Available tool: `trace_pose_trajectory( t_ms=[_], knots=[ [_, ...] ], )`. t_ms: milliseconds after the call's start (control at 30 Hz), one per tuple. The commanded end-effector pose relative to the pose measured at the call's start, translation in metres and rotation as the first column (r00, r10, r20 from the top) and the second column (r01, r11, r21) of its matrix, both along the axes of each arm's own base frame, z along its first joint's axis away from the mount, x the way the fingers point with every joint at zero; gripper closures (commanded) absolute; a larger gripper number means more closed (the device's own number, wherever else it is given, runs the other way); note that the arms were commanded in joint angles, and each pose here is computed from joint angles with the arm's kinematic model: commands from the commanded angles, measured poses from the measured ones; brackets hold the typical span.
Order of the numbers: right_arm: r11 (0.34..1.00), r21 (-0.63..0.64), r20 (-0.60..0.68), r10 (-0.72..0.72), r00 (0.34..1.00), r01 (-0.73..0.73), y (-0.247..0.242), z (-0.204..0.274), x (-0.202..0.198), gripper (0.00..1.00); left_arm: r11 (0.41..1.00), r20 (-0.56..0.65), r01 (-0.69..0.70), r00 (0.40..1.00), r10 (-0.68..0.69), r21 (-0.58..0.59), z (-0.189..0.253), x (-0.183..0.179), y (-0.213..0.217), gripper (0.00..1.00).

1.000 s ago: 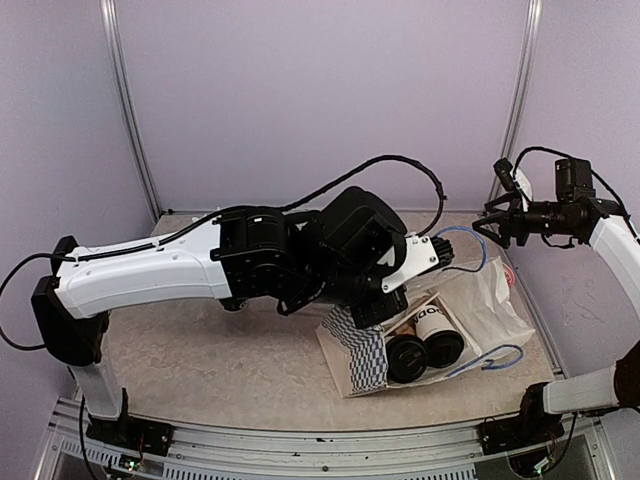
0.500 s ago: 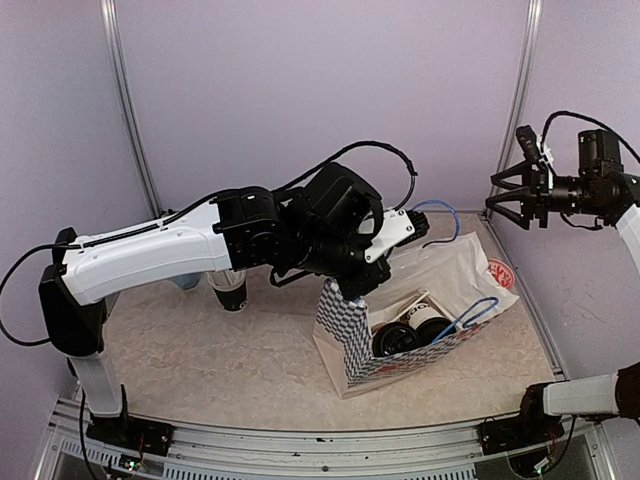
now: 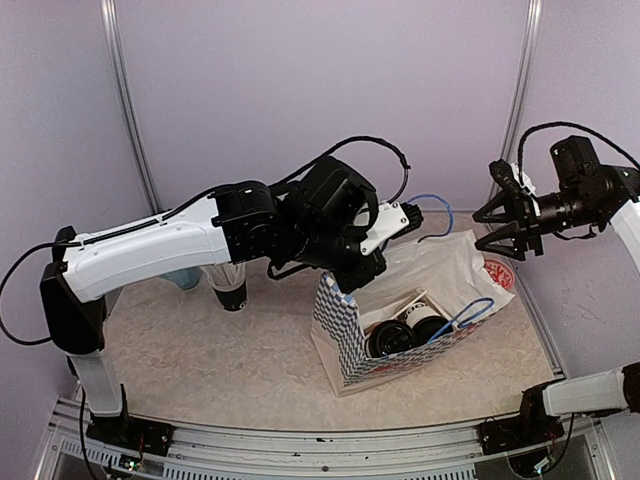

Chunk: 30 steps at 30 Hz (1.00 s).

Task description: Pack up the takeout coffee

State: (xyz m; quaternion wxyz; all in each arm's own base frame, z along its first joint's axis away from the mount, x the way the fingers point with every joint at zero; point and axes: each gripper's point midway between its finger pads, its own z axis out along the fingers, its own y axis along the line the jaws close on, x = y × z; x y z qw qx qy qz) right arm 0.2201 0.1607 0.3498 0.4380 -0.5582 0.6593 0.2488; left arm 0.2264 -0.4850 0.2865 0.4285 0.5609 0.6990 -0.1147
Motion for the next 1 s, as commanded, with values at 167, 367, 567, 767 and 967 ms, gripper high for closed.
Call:
trace_pose_trajectory(
  t_ms=[167,367,567,767,967],
  knots=[
    [0.999,0.021,-0.006,0.025,1.000,-0.024,0.006,0.001,0.002,0.37,0.999,-0.026,-0.037,0.999,0.036,-0.035,0.006,0.025,0.003,1.00],
    [0.999,0.008,0.002,0.041,0.999,-0.041,0.009,-0.002,-0.002,0.39,0.998,-0.011,-0.037,0.999,0.036,-0.045,0.011,0.028,0.004,1.00],
    [0.991,-0.101,0.042,0.091,0.995,-0.087,0.024,-0.009,-0.005,0.42,0.998,0.014,-0.041,0.999,0.042,-0.049,0.017,0.039,0.005,1.00],
    [0.957,-0.236,0.001,0.172,0.985,-0.167,0.044,-0.037,-0.007,0.45,0.997,0.013,-0.053,0.998,0.054,-0.059,0.018,0.050,0.002,1.00],
    [0.915,-0.323,-0.005,0.253,0.967,-0.241,0.065,-0.056,-0.017,0.53,0.996,-0.005,-0.059,0.998,0.059,-0.073,0.018,0.057,0.001,1.00]
  ],
)
